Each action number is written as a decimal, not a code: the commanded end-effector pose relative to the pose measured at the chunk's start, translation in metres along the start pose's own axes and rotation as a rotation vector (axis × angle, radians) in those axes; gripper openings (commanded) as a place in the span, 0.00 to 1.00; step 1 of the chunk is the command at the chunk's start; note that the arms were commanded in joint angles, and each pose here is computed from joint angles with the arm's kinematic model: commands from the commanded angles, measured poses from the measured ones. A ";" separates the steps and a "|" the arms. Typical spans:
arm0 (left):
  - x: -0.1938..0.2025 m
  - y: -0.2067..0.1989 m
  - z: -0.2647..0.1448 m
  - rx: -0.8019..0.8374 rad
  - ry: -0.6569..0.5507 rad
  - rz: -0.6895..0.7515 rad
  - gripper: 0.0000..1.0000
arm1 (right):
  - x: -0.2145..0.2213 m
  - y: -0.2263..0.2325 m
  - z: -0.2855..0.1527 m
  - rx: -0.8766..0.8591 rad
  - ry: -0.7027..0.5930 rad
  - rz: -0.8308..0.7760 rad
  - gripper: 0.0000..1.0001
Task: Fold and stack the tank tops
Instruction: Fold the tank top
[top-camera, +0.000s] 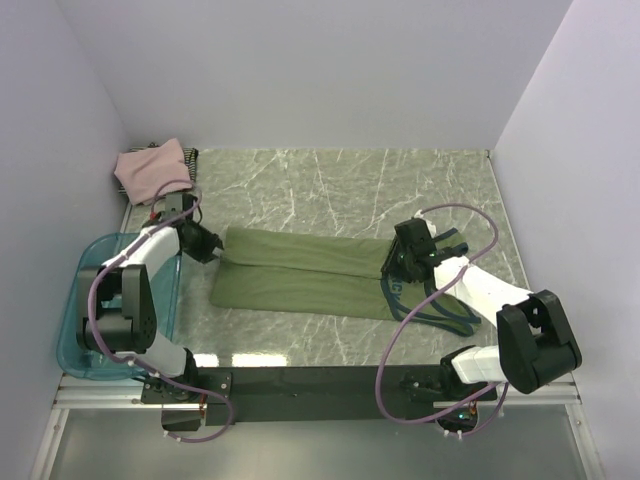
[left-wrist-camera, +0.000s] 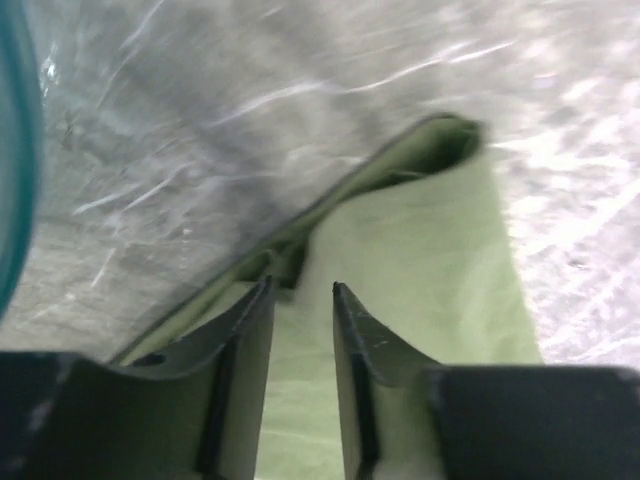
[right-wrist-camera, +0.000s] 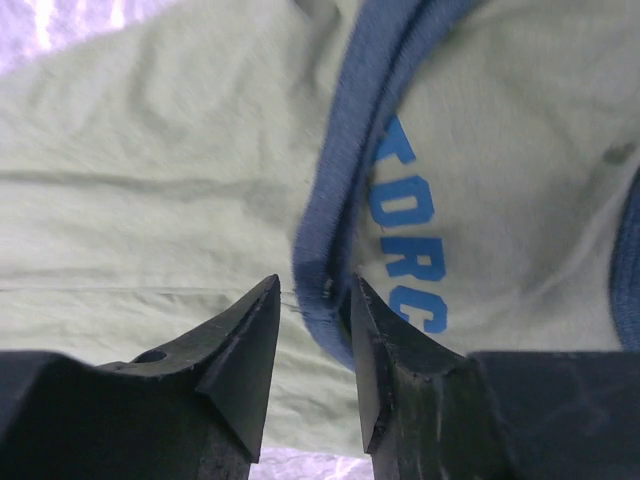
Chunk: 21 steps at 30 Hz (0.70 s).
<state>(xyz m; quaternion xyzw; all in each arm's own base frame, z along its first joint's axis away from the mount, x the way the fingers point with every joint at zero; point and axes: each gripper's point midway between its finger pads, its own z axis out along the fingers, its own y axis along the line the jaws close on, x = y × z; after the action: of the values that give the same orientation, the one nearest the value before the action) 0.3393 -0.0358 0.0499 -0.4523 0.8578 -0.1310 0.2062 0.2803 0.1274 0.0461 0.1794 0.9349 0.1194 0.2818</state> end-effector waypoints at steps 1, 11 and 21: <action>-0.040 -0.038 -0.042 0.090 -0.124 0.069 0.37 | -0.030 0.013 -0.014 -0.007 -0.076 -0.013 0.43; 0.001 -0.134 -0.081 0.358 -0.065 0.255 0.28 | -0.098 -0.023 -0.047 0.059 -0.180 0.116 0.42; 0.103 -0.154 0.017 0.330 0.248 0.229 0.20 | -0.140 -0.044 -0.049 0.076 -0.230 0.213 0.40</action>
<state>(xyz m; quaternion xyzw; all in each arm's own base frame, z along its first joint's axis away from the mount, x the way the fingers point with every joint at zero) 0.3988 -0.2014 0.0711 -0.2717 0.9048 -0.2680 0.1888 0.3429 0.0252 0.1353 0.3044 0.8759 0.0868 0.3641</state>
